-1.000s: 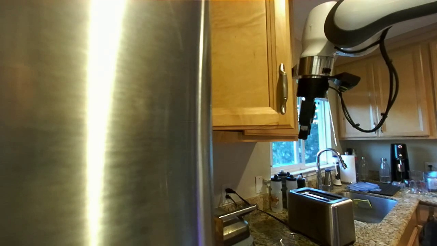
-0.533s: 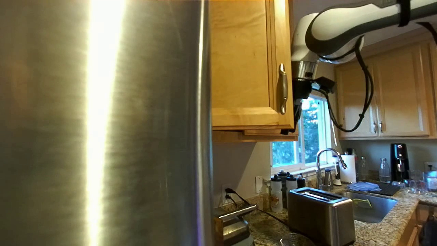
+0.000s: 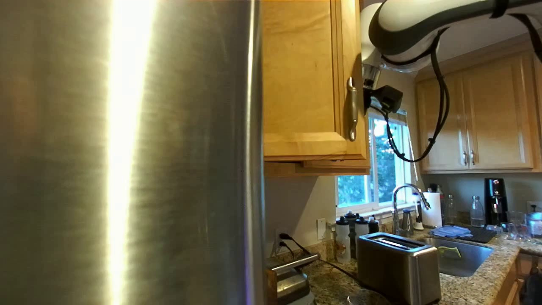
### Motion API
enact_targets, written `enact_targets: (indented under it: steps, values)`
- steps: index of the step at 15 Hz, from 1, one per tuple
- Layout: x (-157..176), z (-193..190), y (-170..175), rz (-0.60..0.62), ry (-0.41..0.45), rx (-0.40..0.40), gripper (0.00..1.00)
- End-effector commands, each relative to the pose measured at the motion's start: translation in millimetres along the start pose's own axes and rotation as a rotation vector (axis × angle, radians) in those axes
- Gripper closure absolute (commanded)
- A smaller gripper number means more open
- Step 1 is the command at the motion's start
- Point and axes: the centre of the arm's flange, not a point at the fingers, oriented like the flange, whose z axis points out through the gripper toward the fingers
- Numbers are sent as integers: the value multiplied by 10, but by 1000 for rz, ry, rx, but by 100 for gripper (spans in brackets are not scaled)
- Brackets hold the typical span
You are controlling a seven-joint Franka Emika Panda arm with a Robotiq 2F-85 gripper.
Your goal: Open the overhead cabinet doors
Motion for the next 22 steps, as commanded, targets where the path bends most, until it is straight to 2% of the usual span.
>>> enact_targets:
  steps: [1, 7, 12, 14, 17, 22]
  values:
    - [-205, -179, -400, -77, 42, 23, 0]
    - [-292, -468, -1117, -342, 108, 58, 0]
    - [-241, -666, -1486, -565, 166, 216, 0]
    - [-199, -670, -1544, -610, 179, 262, 0]
    - [-101, -615, -1427, -585, 188, 310, 0]
    - [157, -349, -957, -298, 227, 227, 0]
